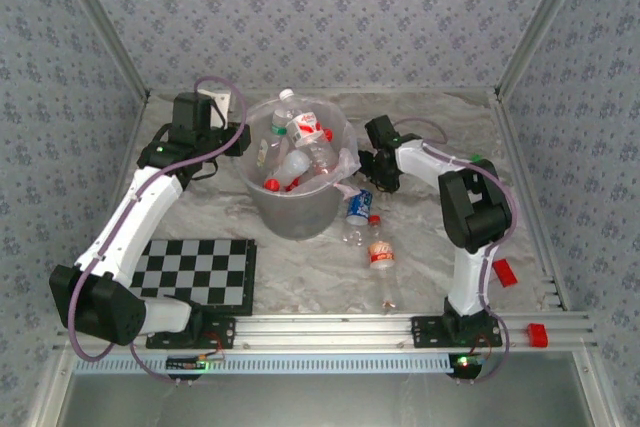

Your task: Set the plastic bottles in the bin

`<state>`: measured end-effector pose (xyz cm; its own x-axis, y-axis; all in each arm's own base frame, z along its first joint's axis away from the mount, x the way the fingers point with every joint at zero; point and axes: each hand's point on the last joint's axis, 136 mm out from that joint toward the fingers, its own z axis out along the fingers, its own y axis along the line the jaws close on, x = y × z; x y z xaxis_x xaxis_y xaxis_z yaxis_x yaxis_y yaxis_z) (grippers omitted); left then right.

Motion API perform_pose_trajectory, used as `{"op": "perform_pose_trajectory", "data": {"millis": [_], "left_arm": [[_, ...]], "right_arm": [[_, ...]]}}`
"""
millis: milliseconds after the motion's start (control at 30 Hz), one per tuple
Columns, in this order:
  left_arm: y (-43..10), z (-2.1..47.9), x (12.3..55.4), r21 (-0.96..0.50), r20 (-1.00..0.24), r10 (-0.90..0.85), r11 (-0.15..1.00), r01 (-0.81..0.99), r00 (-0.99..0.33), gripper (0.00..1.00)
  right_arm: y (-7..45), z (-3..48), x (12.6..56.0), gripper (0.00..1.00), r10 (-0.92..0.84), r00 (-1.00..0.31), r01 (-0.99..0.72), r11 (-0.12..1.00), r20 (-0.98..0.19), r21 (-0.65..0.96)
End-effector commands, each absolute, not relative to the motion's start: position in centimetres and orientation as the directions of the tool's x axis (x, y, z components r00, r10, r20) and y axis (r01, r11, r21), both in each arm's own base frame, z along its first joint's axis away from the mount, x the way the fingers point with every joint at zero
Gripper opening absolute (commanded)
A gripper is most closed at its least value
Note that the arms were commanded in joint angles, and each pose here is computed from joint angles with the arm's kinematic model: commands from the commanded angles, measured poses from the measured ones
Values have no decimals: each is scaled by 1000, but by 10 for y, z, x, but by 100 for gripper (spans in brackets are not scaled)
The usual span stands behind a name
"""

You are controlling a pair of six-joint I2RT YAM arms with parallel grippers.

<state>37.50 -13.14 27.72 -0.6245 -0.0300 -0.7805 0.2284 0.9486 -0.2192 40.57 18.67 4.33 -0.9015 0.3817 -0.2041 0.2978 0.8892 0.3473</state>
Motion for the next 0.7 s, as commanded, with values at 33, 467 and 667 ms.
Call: {"op": "perform_pose_trajectory", "data": {"millis": [33, 467, 667], "left_arm": [[-134, 267, 366, -216, -752, -8, 948, 236, -659, 34], [-134, 270, 365, -219, -757, -11, 946, 238, -653, 34], [-134, 271, 365, -220, -759, -13, 946, 238, -651, 34]], "right_arm": [[185, 46, 407, 82, 424, -885, 329, 862, -191, 386], [155, 72, 407, 57, 467, -858, 352, 838, -215, 417], [129, 105, 406, 46, 498, -824, 353, 824, -269, 444]]}}
